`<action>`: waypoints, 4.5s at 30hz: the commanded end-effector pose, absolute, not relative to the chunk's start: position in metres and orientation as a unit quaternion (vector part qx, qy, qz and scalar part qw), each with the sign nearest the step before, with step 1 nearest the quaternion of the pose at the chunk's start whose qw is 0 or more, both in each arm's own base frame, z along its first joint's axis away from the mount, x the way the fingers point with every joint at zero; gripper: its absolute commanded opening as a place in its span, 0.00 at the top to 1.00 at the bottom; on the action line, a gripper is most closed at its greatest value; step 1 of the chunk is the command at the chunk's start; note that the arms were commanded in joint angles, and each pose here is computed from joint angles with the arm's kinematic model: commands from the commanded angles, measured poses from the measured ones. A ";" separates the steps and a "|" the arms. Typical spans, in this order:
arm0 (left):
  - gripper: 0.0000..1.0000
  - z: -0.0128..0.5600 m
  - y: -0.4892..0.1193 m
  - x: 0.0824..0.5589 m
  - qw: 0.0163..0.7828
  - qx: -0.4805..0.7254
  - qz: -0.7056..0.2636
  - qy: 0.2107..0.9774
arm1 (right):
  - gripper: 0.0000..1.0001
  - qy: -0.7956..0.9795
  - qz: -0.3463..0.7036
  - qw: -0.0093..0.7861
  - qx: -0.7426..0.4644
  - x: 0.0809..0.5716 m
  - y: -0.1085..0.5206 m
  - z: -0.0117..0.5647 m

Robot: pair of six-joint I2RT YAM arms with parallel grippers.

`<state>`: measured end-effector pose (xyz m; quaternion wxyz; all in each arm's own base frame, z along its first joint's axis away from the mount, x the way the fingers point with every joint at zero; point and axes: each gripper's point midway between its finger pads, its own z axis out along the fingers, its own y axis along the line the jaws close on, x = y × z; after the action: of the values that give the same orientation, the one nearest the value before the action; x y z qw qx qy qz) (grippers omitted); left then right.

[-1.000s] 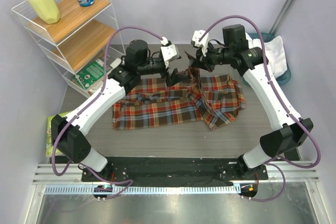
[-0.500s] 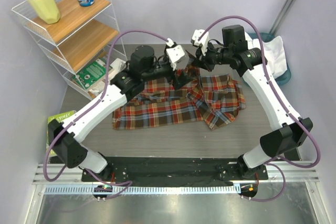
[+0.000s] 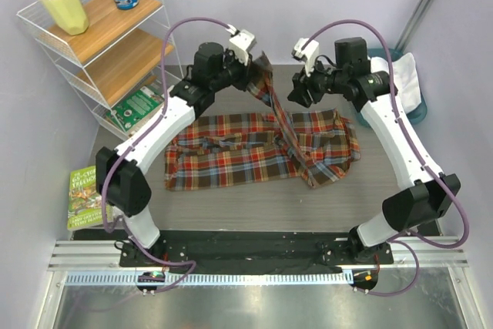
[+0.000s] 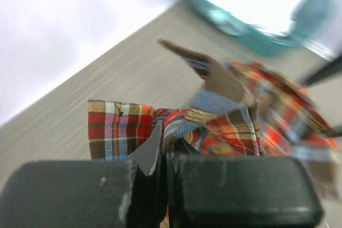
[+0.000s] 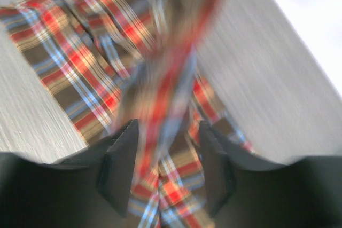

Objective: Fold and stack the long sleeve shirts
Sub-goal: Fold the shirt

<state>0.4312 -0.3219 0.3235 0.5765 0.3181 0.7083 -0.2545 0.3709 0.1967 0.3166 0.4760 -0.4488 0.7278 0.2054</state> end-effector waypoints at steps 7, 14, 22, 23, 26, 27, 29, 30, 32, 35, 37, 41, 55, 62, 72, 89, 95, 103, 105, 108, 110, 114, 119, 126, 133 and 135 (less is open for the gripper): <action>1.00 0.247 -0.266 0.505 0.519 0.132 -0.120 0.836 | 0.39 0.840 0.195 0.277 -0.423 0.311 0.103 0.218; 1.00 0.226 -0.262 0.506 0.505 0.133 -0.106 0.847 | 0.38 0.831 0.212 0.229 -0.461 0.258 0.098 0.175; 1.00 0.219 -0.261 0.508 0.497 0.142 -0.101 0.850 | 0.31 0.813 0.202 0.220 -0.499 0.228 0.121 0.160; 1.00 0.220 -0.261 0.508 0.498 0.141 -0.102 0.850 | 0.31 0.812 0.193 0.227 -0.502 0.233 0.125 0.155; 1.00 0.220 -0.261 0.508 0.499 0.144 -0.104 0.848 | 0.31 0.815 0.189 0.224 -0.500 0.236 0.138 0.145; 1.00 0.222 -0.262 0.507 0.499 0.146 -0.106 0.848 | 0.31 0.819 0.185 0.223 -0.494 0.239 0.139 0.142; 1.00 0.224 -0.262 0.507 0.501 0.146 -0.108 0.846 | 0.32 0.830 0.161 0.233 -0.481 0.252 0.138 0.136; 1.00 0.227 -0.263 0.506 0.503 0.151 -0.113 0.844 | 0.32 0.833 0.149 0.238 -0.476 0.258 0.136 0.134; 1.00 0.231 -0.266 0.505 0.506 0.155 -0.118 0.840 | 0.34 0.839 0.123 0.247 -0.469 0.269 0.131 0.131; 1.00 0.239 -0.268 0.504 0.512 0.163 -0.125 0.834 | 0.57 0.847 0.094 0.252 -0.459 0.281 0.124 0.128; 1.00 0.246 -0.270 0.502 0.517 0.169 -0.130 0.829 | 0.78 0.847 0.081 0.256 -0.458 0.287 0.121 0.128; 1.00 0.256 -0.271 0.501 0.524 0.179 -0.137 0.822 | 0.99 0.849 0.084 0.263 -0.450 0.295 0.118 0.134; 1.00 0.264 -0.271 0.497 0.532 0.193 -0.135 0.813 | 0.31 0.835 0.141 0.212 -0.488 0.263 0.144 0.113; 1.00 0.276 -0.270 0.493 0.543 0.206 -0.136 0.803 | 0.68 0.853 0.053 0.219 -0.471 0.303 0.126 0.106; 1.00 0.293 -0.268 0.477 0.563 0.252 -0.135 0.775 | 0.99 0.857 0.005 0.256 -0.448 0.341 0.090 0.128; 1.00 0.309 -0.271 0.442 0.574 0.335 -0.160 0.730 | 0.91 0.868 0.006 0.270 -0.417 0.406 0.040 0.108; 1.00 0.317 -0.271 0.442 0.579 0.340 -0.156 0.724 | 0.80 0.868 0.025 0.282 -0.407 0.417 0.048 0.110; 1.00 0.309 -0.268 0.443 0.570 0.346 -0.145 0.731 | 0.34 0.899 0.089 0.247 -0.349 0.391 0.016 0.132; 1.00 0.305 -0.270 0.442 0.567 0.353 -0.148 0.729 | 0.35 0.903 0.106 0.243 -0.337 0.378 0.009 0.137; 1.00 0.302 -0.274 0.439 0.564 0.370 -0.154 0.722 | 0.37 0.907 0.131 0.215 -0.338 0.353 0.013 0.128; 1.00 0.301 -0.276 0.433 0.561 0.401 -0.155 0.707 | 0.37 0.907 0.147 0.208 -0.334 0.341 0.018 0.120; 1.00 0.292 -0.271 0.410 0.538 0.467 -0.190 0.675 | 0.47 0.917 0.147 0.178 -0.324 0.329 0.015 0.094; 1.00 0.253 -0.246 0.365 0.457 0.573 -0.213 0.646 | 0.53 0.931 0.124 0.145 -0.310 0.320 0.004 0.061; 1.00 0.205 -0.184 0.306 0.344 0.697 -0.218 0.589 | 0.65 0.944 0.087 0.108 -0.299 0.306 -0.012 0.031; 1.00 0.148 -0.137 0.293 0.300 0.799 -0.129 0.505 | 0.73 0.946 0.090 0.108 -0.293 0.303 -0.010 0.029; 0.98 0.140 -0.130 0.300 0.306 0.807 -0.101 0.494 | 0.75 0.946 0.091 0.108 -0.291 0.303 -0.010 0.030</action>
<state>0.2995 -0.1463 0.1501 0.3052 0.7432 0.5735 -0.1600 0.2948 -0.0061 0.0248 0.0938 -0.2963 0.9446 0.1056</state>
